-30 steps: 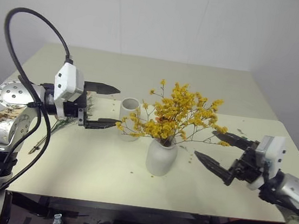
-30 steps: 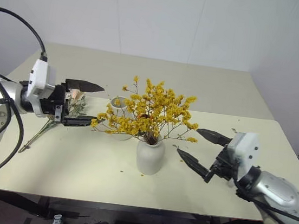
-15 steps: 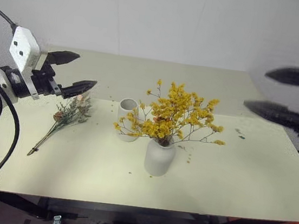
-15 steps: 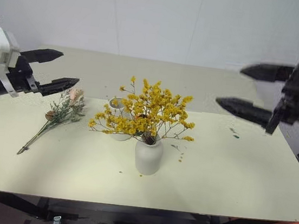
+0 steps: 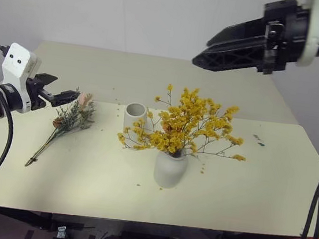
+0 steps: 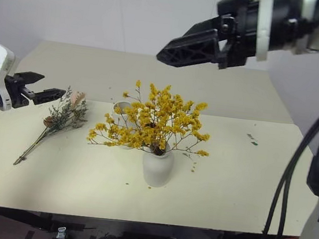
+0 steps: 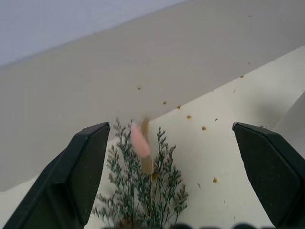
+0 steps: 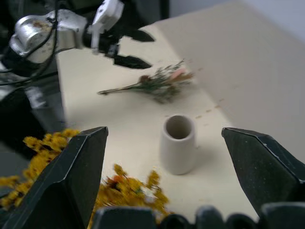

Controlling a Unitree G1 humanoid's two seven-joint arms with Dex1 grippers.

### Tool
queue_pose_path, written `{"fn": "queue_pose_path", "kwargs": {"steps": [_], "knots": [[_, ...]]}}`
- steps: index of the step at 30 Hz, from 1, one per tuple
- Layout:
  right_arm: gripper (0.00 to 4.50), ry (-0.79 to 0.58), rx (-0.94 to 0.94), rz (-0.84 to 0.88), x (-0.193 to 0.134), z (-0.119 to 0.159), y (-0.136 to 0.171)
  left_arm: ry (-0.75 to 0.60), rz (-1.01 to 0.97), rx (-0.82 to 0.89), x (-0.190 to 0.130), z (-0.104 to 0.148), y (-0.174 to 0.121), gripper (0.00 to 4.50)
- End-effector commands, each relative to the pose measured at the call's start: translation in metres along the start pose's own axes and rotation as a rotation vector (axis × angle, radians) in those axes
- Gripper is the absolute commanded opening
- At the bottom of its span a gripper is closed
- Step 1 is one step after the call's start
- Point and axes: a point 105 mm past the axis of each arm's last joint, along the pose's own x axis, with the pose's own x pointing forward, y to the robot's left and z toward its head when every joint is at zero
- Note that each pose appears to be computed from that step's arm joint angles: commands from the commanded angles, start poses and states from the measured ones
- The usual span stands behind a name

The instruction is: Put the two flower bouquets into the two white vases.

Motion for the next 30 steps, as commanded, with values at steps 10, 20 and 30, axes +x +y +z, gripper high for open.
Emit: {"fn": "queue_pose_path", "kwargs": {"steps": [10, 20, 30], "knots": [[4.49, 0.077, -0.144, 0.060, 0.011, 0.004, 0.004, 0.334, 0.275, -0.202, 0.001, -0.058, 0.038, 4.50], [4.49, 0.141, -0.166, 0.097, 0.015, -0.006, 0.001, 0.574, 0.258, -0.209, -0.014, -0.104, 0.031, 4.50], [4.49, 0.179, -0.168, 0.092, 0.019, -0.012, 0.003, 0.722, 0.174, -0.238, -0.005, -0.126, 0.024, 4.50]]}}
